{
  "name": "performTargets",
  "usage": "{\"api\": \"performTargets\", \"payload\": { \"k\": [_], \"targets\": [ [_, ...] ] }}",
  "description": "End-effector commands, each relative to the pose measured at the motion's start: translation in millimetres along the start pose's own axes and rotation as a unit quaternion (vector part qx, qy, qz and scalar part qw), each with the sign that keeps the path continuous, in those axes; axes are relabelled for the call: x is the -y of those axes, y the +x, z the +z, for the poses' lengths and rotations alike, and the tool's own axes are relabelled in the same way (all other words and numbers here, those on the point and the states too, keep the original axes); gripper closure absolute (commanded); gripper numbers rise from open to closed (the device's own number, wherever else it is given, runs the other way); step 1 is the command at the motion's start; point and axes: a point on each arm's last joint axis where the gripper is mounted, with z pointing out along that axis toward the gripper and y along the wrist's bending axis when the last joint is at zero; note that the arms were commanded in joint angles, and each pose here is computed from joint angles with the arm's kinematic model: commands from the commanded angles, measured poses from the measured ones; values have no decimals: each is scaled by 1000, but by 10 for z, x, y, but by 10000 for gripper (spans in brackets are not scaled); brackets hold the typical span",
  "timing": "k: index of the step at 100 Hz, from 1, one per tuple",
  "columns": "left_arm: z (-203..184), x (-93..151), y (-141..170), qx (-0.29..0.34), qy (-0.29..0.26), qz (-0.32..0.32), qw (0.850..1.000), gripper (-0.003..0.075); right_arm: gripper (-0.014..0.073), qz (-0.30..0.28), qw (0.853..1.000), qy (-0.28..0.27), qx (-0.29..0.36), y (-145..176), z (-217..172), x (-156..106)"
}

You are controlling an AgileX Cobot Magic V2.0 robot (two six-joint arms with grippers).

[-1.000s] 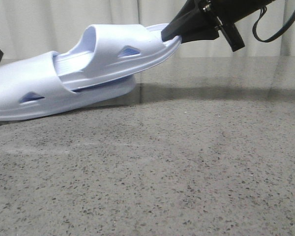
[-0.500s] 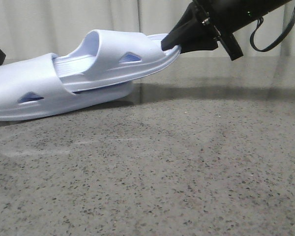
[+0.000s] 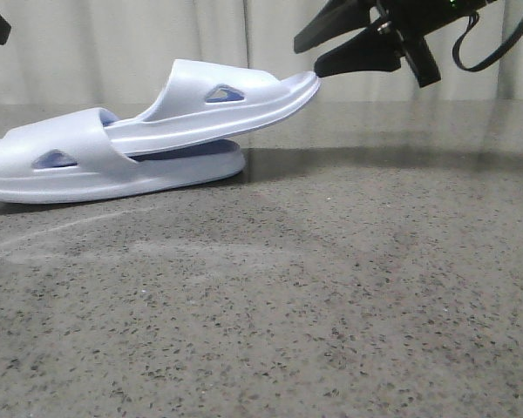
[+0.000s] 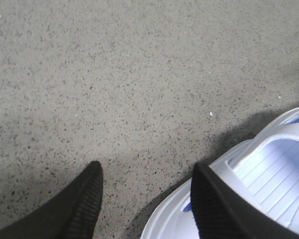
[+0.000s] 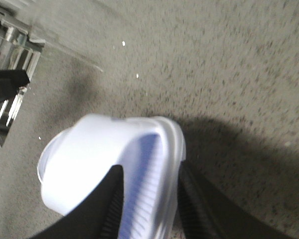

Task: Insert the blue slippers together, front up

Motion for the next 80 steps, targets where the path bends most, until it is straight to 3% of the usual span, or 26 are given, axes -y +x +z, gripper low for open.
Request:
{"api": "performTargets", "payload": {
  "k": [1, 21, 28, 35, 47, 49, 80],
  "targets": [
    [-191, 172, -172, 44, 7, 18, 999, 370, 378, -21, 998, -37, 41, -226, -226, -199],
    [-191, 169, -151, 32, 4, 26, 999, 371, 384, -25, 997, -34, 59, -333, -490, -128],
    [-190, 174, -144, 28, 7, 27, 999, 391, 435, -33, 997, -22, 65, -357, -599, -114],
    [-210, 190, -148, 29, 8, 33, 999, 461, 526, -45, 996, -10, 70, -375, -708, -122],
    [-318, 282, -170, 41, 7, 70, 997, 662, 702, -81, 994, 26, 61, -363, -860, -165],
    [-346, 305, -176, 45, 6, 78, 996, 705, 697, -87, 994, 31, 61, -360, -886, -181],
    [-789, 603, -119, 166, -64, 129, 975, 705, 679, -98, 979, 132, 120, -142, -1128, -263]
  ]
}}
